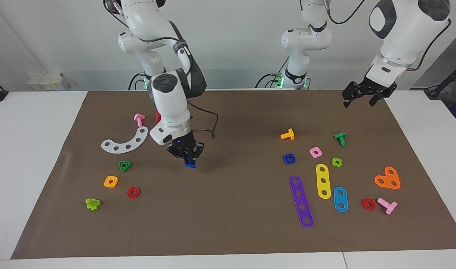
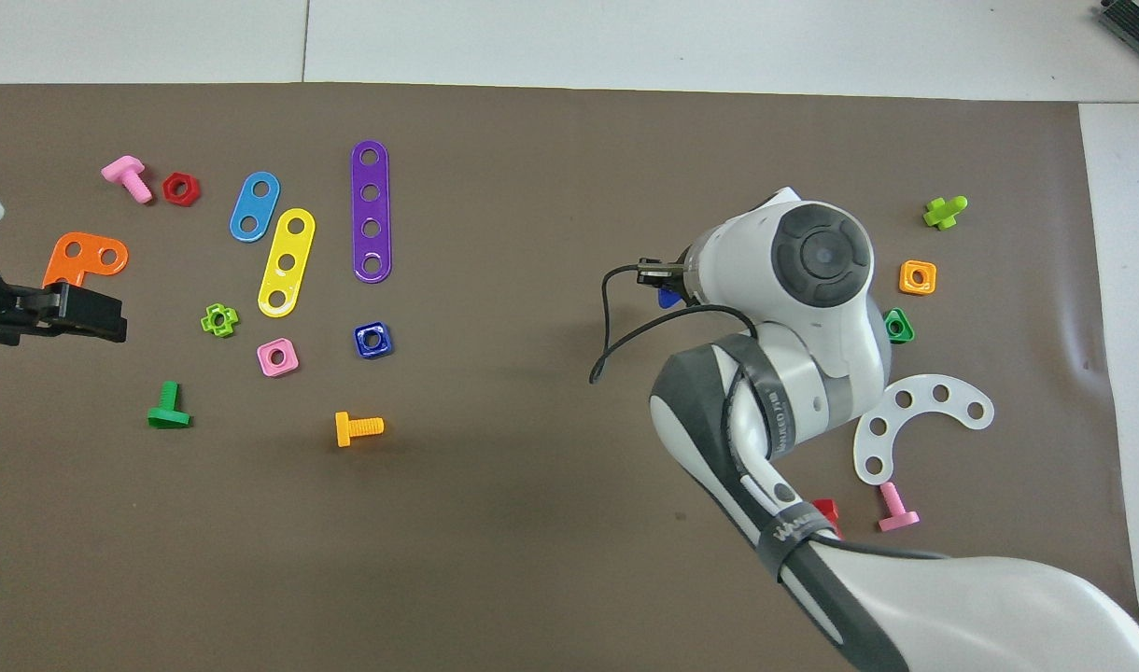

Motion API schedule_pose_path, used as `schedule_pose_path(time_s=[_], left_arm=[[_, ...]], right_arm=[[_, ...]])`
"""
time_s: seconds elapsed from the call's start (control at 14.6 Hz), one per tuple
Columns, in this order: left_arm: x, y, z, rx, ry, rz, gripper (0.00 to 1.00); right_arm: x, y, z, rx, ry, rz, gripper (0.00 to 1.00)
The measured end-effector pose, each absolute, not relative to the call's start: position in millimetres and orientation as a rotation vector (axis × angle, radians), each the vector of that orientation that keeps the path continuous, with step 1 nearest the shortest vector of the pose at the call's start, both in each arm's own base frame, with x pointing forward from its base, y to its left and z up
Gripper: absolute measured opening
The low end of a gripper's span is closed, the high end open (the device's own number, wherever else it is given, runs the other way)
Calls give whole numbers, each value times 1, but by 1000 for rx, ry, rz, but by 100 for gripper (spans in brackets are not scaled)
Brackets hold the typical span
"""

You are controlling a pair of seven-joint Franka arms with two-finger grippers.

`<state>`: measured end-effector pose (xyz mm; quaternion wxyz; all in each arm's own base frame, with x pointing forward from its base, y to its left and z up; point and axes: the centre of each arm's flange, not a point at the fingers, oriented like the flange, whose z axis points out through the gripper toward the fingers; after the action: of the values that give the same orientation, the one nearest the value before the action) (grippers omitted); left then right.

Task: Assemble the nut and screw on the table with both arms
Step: 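Carry the blue bolt to the table centre and open the right gripper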

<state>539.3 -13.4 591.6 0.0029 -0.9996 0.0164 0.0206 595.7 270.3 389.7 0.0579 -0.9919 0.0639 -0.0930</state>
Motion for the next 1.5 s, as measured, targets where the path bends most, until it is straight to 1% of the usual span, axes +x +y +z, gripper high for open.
schedule_pose_path(time_s=[0.34, 0.62, 0.75, 0.82, 0.89, 0.96, 1.03, 1.16, 1.23, 1.3, 1.37, 1.5], left_arm=[[539, -16, 592, -3134, 58, 63, 100], [539, -15, 593, -3135, 55, 59, 100], [538, -14, 594, -3135, 55, 58, 100], [538, -14, 594, -3135, 55, 57, 100], [538, -14, 594, -3135, 55, 57, 100], [538, -14, 594, -3135, 55, 57, 100], [538, -14, 594, -3135, 56, 57, 100], [538, -14, 594, -3135, 76, 57, 99], [538, -15, 594, -3135, 93, 57, 96], [538, -15, 594, -3136, 109, 57, 96], [538, -15, 594, -3138, 116, 57, 95], [538, -17, 594, -3152, 122, 57, 96]], right_arm=[[574, 338, 354, -2985, 241, -263, 19], [563, 365, 319, -2986, 257, -243, 19], [561, 369, 310, -2994, 254, -231, 20], [560, 370, 308, -2996, 252, -228, 26], [560, 370, 308, -2995, 255, -228, 35], [560, 371, 310, -2990, 266, -232, 48], [562, 370, 317, -2985, 273, -239, 58], [568, 359, 351, -2978, 303, -256, 81], [572, 346, 377, -2972, 332, -264, 91], [577, 327, 405, -2965, 369, -269, 100], [580, 305, 430, -2962, 396, -272, 100], [589, 254, 468, -2966, 400, -293, 100]])
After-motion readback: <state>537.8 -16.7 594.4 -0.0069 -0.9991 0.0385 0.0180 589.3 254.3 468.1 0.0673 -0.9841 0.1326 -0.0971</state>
